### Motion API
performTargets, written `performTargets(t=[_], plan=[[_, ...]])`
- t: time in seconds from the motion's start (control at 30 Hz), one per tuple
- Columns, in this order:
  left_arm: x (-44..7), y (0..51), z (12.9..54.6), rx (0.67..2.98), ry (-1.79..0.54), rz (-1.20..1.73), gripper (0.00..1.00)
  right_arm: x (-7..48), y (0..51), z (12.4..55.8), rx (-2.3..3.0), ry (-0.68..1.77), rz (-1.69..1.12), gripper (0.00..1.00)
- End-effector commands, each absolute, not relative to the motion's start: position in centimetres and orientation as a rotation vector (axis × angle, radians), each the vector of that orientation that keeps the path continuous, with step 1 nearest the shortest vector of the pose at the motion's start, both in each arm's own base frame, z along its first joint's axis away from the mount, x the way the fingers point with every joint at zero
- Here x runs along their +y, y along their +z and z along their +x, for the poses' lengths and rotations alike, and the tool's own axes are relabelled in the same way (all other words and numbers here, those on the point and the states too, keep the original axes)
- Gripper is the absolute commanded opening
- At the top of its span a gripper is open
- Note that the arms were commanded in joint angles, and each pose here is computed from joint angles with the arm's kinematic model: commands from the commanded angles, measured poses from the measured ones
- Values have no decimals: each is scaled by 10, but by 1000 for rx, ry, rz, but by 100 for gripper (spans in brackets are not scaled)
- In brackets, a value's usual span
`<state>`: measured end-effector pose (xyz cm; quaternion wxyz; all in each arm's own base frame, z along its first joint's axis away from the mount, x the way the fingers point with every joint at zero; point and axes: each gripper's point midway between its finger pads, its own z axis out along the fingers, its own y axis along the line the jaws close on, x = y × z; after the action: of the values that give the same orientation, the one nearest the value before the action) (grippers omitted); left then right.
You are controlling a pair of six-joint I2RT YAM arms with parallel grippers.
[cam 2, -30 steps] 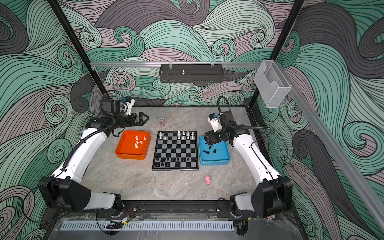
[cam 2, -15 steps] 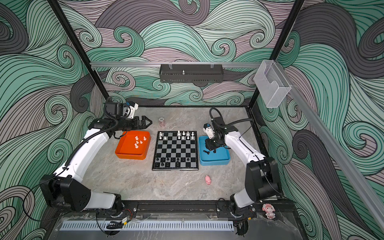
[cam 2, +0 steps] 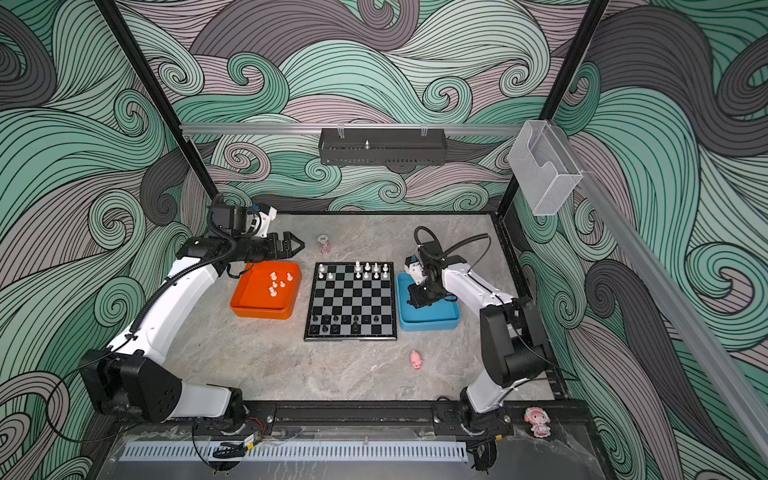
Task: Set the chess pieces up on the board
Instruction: 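Lower the right gripper into the blue tray and grasp a black piece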
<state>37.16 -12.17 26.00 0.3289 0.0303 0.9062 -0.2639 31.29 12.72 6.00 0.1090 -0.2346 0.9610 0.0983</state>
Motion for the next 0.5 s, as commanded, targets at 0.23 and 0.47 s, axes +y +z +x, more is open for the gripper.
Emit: performTargets(t=[0.23, 0.47], plan=[[-129, 246, 371, 2428, -740, 81, 98, 128, 42, 323, 2859, 266, -685, 33], [-130, 243, 374, 2433, -745, 70, 99, 128, 35, 327, 2864, 258, -693, 33]])
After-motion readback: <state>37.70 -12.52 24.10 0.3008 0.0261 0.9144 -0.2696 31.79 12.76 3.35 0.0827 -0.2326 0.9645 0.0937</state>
